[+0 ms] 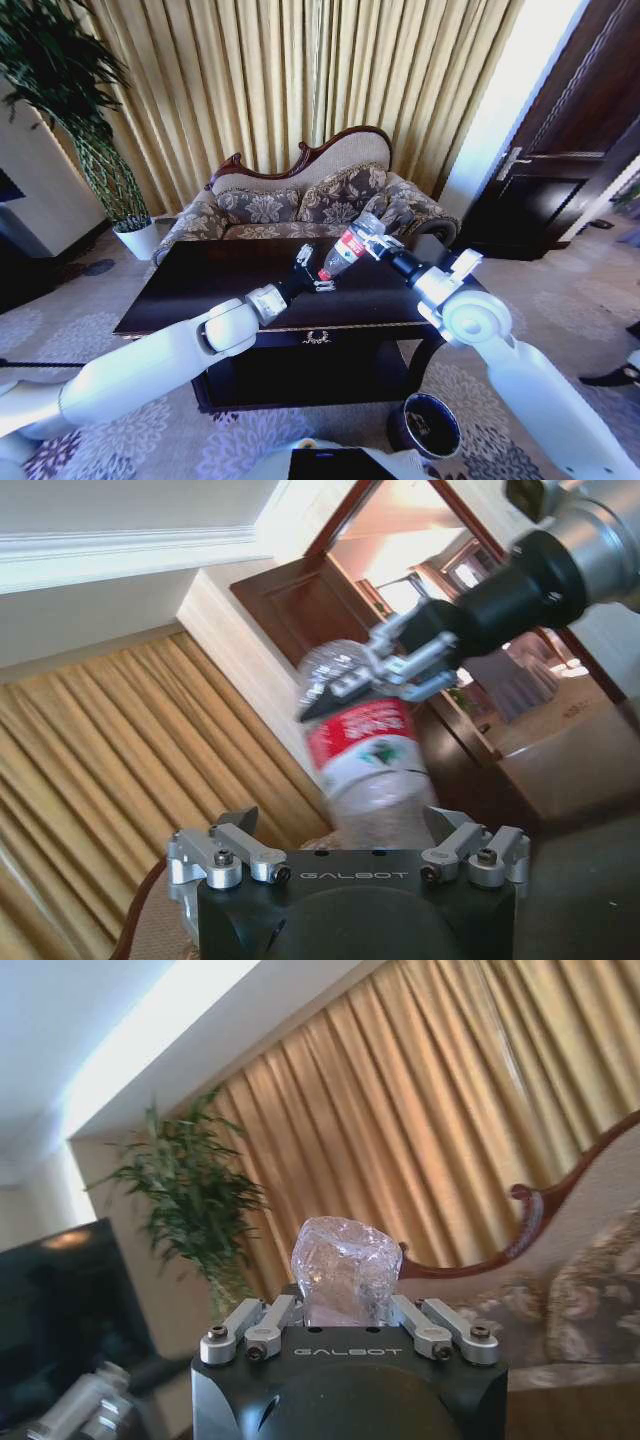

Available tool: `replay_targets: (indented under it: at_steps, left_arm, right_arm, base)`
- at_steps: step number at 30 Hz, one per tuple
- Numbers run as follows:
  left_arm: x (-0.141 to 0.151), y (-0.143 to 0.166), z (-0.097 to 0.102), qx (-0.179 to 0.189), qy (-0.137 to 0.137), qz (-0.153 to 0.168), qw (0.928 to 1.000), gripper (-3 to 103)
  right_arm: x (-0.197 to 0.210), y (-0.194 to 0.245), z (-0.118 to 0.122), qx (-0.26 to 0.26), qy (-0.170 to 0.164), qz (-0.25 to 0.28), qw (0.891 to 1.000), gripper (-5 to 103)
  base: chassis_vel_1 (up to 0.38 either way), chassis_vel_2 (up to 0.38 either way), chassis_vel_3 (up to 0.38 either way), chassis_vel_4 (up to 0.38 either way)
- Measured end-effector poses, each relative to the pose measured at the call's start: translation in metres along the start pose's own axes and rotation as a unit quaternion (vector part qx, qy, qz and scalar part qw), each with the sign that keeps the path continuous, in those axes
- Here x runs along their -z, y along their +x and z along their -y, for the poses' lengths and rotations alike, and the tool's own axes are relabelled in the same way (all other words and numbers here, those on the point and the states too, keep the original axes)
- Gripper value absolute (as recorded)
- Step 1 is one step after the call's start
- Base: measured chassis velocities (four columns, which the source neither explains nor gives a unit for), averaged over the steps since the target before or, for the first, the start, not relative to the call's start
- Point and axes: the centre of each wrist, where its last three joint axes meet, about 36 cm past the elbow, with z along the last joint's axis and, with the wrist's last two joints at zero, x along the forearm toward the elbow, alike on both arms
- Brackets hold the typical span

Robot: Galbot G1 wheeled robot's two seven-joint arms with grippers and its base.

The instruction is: Move to the front of the table and place the trash on the table into the trash bin.

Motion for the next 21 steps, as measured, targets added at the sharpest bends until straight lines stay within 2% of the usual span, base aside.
replay_targets:
  at_steps: [2, 4, 6, 7, 8, 10, 12, 13, 14, 16, 17, 18, 19, 20, 21]
  left_arm:
    - [0.004, 0.006, -0.009, 0.019, 0.013, 0.001, 0.9997, 99]
    - [0.004, 0.01, -0.014, 0.028, 0.019, -0.001, 0.9994, 100]
    - [0.002, 0.019, -0.023, 0.049, 0.032, -0.011, 0.9982, 100]
    - [-0.002, 0.026, -0.029, 0.065, 0.043, -0.022, 0.9967, 100]
    - [-0.002, 0.026, -0.029, 0.065, 0.043, -0.022, 0.9967, 100]
    - [-0.009, 0.044, -0.042, 0.1, 0.064, -0.046, 0.9919, 100]
    - [-0.012, 0.056, -0.05, 0.127, 0.085, -0.061, 0.9864, 100]
    - [-0.013, 0.066, -0.053, 0.156, 0.103, -0.078, 0.9794, 100]
    - [-0.013, 0.066, -0.053, 0.156, 0.103, -0.078, 0.9794, 100]
    - [-0.012, 0.076, -0.054, 0.205, 0.128, -0.101, 0.9651, 100]
    - [-0.011, 0.084, -0.055, 0.237, 0.148, -0.113, 0.9537, 100]
    - [-0.011, 0.087, -0.056, 0.248, 0.154, -0.117, 0.9493, 100]
    - [-0.011, 0.105, -0.064, 0.29, 0.168, -0.133, 0.9327, 100]
    - [-0.011, 0.105, -0.064, 0.29, 0.168, -0.133, 0.9327, 100]
    - [-0.012, 0.112, -0.067, 0.304, 0.172, -0.138, 0.9267, 100]
  right_arm:
    - [0.001, 0.006, 0.012, -0.025, 0.01, 0.001, 1.0, 26]
    - [0.001, 0.009, 0.016, -0.035, 0.015, 0.001, 0.999, 26]
    - [0.001, 0.013, 0.026, -0.059, 0.042, 0.003, 0.997, 26]
    - [0.0, 0.017, 0.033, -0.078, 0.07, 0.004, 0.994, 26]
    - [0.0, 0.017, 0.033, -0.078, 0.07, 0.004, 0.994, 26]
    - [0.001, 0.022, 0.042, -0.103, 0.113, 0.007, 0.988, 26]
    - [0.002, 0.025, 0.045, -0.119, 0.134, 0.007, 0.984, 26]
    - [0.002, 0.028, 0.049, -0.137, 0.158, 0.006, 0.978, 26]
    - [0.002, 0.028, 0.049, -0.137, 0.158, 0.006, 0.978, 26]
    - [0.001, 0.032, 0.054, -0.156, 0.184, 0.003, 0.97, 26]
    - [0.0, 0.036, 0.055, -0.165, 0.195, 0.0, 0.967, 26]
    - [0.0, 0.038, 0.055, -0.17, 0.198, -0.001, 0.965, 26]
    - [0.0, 0.045, 0.052, -0.18, 0.202, -0.002, 0.963, 26]
    - [0.0, 0.045, 0.052, -0.18, 0.202, -0.002, 0.963, 26]
    - [0.0, 0.048, 0.052, -0.183, 0.203, -0.004, 0.962, 26]
  base:
    - [0.0, 0.0, 0.0, 0.0]
    - [0.0, 0.0, 0.0, 0.0]
    - [0.0, 0.0, 0.0, 0.0]
    - [0.0, 0.0, 0.0, 0.0]
    - [0.0, 0.0, 0.0, 0.0]
    - [0.0, 0.0, 0.0, 0.0]
    - [0.0, 0.0, 0.0, 0.0]
    - [0.0, 0.0, 0.0, 0.0]
    - [0.0, 0.0, 0.0, 0.0]
    - [0.0, 0.0, 0.0, 0.0]
    - [0.0, 0.0, 0.0, 0.0]
    - [0.0, 0.0, 0.0, 0.0]
    - [0.0, 0.0, 0.0, 0.0]
    - [0.0, 0.0, 0.0, 0.0]
    - [0.0, 0.0, 0.0, 0.0]
